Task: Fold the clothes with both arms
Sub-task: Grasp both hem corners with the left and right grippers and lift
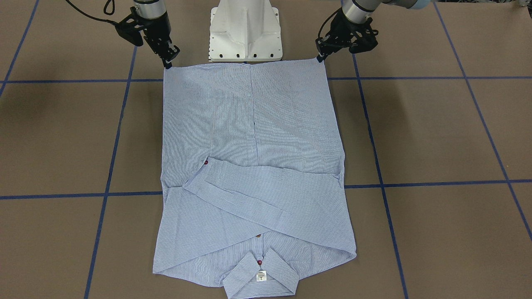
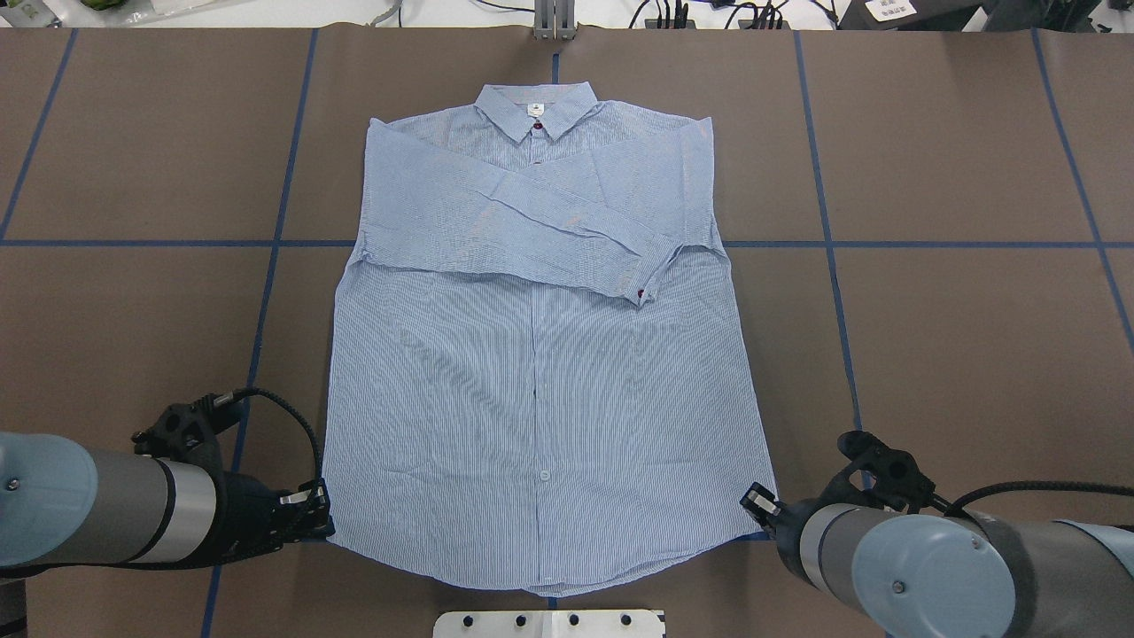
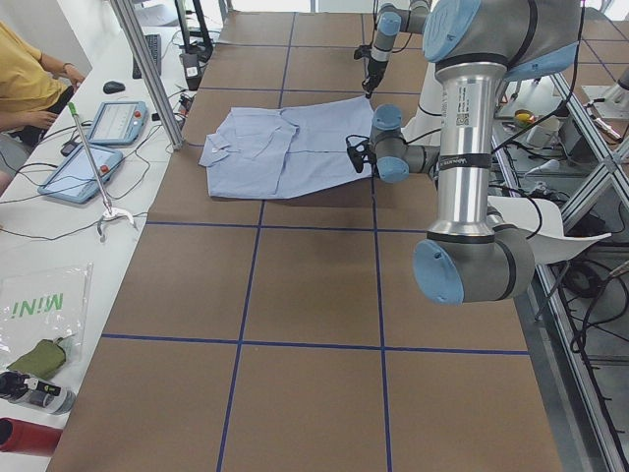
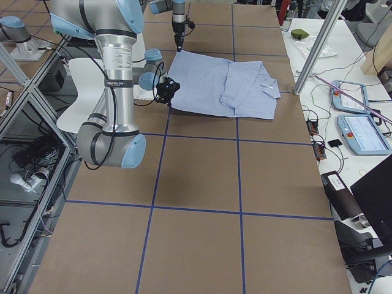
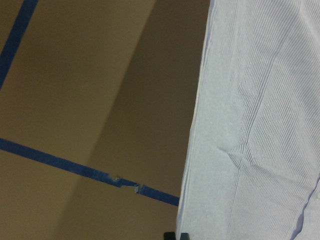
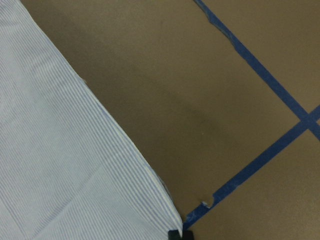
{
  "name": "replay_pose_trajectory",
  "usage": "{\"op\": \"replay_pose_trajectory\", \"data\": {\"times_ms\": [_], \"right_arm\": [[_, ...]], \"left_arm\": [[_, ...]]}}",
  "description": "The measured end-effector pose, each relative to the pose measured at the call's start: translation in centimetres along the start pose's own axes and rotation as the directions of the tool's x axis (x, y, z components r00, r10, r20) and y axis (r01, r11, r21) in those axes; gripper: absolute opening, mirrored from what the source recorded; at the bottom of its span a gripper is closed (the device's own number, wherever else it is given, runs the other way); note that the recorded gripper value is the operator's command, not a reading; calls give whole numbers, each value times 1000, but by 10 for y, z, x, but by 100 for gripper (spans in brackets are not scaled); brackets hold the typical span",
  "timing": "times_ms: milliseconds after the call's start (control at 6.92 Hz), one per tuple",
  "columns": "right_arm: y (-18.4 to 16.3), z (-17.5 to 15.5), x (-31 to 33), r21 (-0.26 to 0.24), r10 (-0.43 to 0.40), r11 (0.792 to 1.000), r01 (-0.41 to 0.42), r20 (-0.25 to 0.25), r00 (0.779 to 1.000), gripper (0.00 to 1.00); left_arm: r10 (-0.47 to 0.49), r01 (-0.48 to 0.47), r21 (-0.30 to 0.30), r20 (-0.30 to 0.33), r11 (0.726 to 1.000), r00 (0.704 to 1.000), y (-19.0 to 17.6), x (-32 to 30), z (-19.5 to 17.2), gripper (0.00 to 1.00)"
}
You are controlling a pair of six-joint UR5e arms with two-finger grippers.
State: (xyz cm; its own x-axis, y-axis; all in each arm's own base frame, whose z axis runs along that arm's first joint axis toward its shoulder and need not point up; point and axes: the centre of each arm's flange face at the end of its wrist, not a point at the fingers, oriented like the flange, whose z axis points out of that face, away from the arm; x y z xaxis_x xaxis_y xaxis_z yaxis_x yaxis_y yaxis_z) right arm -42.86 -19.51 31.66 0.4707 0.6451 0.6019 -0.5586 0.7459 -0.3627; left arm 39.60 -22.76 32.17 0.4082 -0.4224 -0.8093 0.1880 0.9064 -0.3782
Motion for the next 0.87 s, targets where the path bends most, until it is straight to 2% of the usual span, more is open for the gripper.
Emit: {"op": "replay_pose_trajectory", "data": {"times_ms": [289,578,866], "right_arm": [[-19,-19,-26,6,50,999,-51,63,997,0],[-38,-39,-50,22,96,995,-99,133,987,0],[-52,-59,-58,50,119,990,-131,200,973,0]], "left_arm": [[-57,57,19,-37,998,998,-9,10,-22,0],[-120,129,73,-120,989,985,-46,32,-59,0],[-153,170,91,-166,981,974,-73,42,-96,0]]}}
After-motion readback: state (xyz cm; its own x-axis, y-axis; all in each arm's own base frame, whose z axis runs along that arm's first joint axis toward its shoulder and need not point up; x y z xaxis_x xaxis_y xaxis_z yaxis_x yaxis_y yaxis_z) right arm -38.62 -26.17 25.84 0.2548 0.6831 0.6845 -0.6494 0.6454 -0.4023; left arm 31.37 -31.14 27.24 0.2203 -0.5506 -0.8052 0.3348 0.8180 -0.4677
